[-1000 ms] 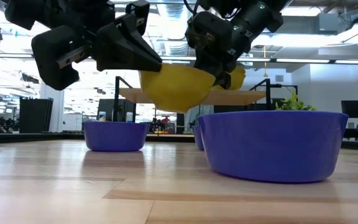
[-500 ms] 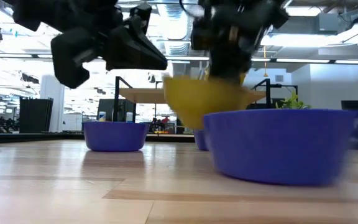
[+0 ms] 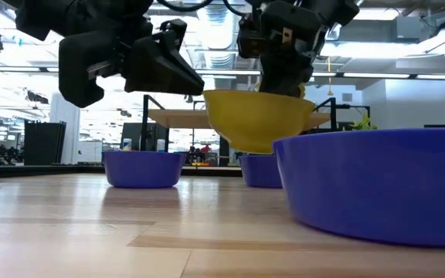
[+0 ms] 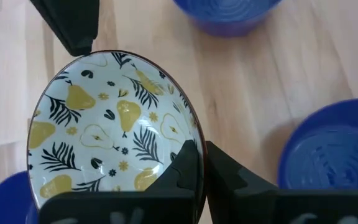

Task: Pick & Place Mini bowls
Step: Stack the white patterned bowl on top of the white patterned bowl on the shelf

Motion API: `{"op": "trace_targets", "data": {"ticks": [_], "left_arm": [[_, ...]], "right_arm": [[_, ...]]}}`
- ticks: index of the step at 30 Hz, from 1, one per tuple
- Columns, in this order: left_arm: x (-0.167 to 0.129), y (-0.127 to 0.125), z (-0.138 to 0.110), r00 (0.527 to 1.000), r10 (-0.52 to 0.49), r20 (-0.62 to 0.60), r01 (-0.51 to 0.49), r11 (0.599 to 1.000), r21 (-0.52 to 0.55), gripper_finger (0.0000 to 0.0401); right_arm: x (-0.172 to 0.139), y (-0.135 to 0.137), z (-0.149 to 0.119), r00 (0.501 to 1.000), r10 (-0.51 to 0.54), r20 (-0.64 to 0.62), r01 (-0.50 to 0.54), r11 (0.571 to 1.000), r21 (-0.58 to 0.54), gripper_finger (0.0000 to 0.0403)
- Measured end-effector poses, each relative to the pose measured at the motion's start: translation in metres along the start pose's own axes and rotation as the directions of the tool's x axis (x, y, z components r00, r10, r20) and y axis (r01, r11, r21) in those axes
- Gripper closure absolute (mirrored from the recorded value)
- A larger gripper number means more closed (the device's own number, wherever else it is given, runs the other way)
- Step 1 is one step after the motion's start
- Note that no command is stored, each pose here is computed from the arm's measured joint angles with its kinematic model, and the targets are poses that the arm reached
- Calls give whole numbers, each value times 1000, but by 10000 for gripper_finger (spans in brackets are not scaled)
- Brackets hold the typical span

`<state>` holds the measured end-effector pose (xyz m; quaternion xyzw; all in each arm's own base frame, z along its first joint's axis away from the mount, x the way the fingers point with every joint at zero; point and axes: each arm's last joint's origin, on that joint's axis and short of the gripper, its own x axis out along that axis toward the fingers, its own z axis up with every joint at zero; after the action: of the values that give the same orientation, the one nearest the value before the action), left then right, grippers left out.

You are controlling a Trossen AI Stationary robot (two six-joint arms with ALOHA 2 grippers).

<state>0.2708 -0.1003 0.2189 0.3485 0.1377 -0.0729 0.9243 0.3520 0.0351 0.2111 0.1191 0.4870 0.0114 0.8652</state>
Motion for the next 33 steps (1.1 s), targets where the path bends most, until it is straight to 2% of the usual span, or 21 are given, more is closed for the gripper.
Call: {"op": "trace_targets", "data": {"ticks": [8, 13, 22, 28, 33], "left_arm": [[-5, 3, -2, 990, 105, -94, -112, 990, -80, 321], [-21, 7, 4, 992, 91, -93, -102, 986, -130, 319], [-57, 21, 7, 994, 86, -72, -102, 958, -267, 322], [-77, 24, -4, 993, 110, -41, -117, 939, -323, 322], [-89, 25, -14, 991, 133, -29, -135, 926, -353, 322]], "right_arm": [[-1, -1, 1, 1000, -7, 7, 7, 1000, -4, 403], [-9, 0, 1, 1000, -13, 13, 14, 1000, -14, 403], [-59, 16, 1, 981, -108, 161, 117, 992, -48, 403], [-100, 23, -3, 940, -195, 280, 218, 974, -53, 403], [-133, 19, -5, 899, -223, 376, 254, 967, -35, 403]]}}
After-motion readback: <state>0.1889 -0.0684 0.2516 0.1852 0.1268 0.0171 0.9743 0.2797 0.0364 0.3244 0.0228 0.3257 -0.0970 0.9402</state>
